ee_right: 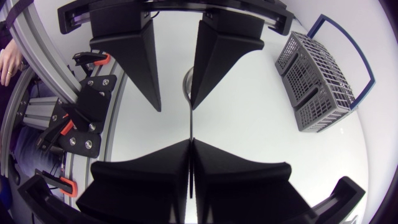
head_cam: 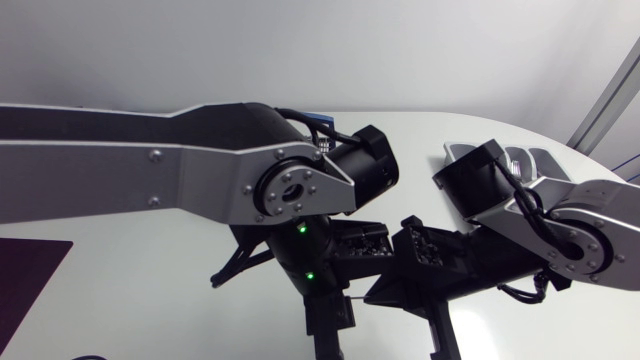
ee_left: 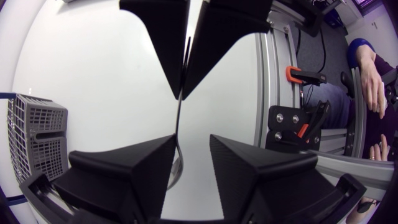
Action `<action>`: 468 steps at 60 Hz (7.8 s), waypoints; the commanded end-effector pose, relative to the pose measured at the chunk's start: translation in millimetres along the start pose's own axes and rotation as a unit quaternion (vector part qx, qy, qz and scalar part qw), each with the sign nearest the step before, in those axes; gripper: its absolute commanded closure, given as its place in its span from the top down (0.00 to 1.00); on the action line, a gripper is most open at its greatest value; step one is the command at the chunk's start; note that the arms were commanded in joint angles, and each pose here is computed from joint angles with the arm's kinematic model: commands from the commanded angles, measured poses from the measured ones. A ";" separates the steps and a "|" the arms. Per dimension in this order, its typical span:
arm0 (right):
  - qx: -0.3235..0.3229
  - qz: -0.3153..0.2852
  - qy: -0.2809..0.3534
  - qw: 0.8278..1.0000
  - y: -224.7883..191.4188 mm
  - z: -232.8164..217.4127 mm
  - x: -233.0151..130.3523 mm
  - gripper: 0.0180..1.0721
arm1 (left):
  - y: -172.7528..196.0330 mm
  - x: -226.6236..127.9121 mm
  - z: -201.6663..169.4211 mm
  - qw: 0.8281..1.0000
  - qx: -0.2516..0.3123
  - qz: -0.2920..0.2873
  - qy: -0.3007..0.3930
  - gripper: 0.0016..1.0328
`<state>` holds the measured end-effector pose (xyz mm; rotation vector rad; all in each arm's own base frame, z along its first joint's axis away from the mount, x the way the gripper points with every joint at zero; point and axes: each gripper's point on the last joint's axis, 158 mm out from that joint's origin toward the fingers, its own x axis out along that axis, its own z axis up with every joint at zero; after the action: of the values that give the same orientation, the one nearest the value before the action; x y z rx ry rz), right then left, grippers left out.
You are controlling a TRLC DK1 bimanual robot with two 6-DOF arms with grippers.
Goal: Unload the cutlery basket into the drawer organizer.
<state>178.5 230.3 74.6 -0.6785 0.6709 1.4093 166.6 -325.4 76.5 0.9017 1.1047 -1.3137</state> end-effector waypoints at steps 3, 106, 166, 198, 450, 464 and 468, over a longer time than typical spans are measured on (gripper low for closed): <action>0.013 0.003 0.007 1.000 5.5 -6.5 0.4 0.06 | -4.4 0.3 -1.6 1.000 -0.010 -0.013 0.009 0.76; 0.101 -0.034 -0.007 0.994 -63.3 -177.2 -144.4 0.06 | 9.1 -37.2 -36.4 0.997 -0.046 0.033 -0.058 0.95; 0.139 -0.118 0.095 0.979 -102.0 -318.0 -231.5 0.06 | 7.3 -39.7 -24.5 0.996 -0.041 0.036 -0.068 0.95; 0.113 -0.130 0.202 0.964 -121.5 -372.7 -254.4 0.06 | 7.9 -37.1 -24.8 0.996 -0.045 0.041 -0.064 0.95; 0.327 -0.625 -0.198 0.680 -95.8 -141.4 -208.8 0.95 | 106.6 -163.9 -280.3 0.587 -0.397 0.541 -0.453 0.96; 0.322 -0.621 -0.248 0.670 -90.6 -132.7 -204.8 0.95 | 106.5 -164.1 -280.4 0.584 -0.396 0.542 -0.456 0.96; 0.320 -0.619 -0.264 0.667 -89.1 -130.0 -203.5 0.95 | 106.5 -164.1 -280.4 0.584 -0.396 0.542 -0.456 0.96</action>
<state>255.9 -6.4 155.5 -0.0683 0.0908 -0.0213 253.4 -3.0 156.4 0.0204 0.0599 -0.0180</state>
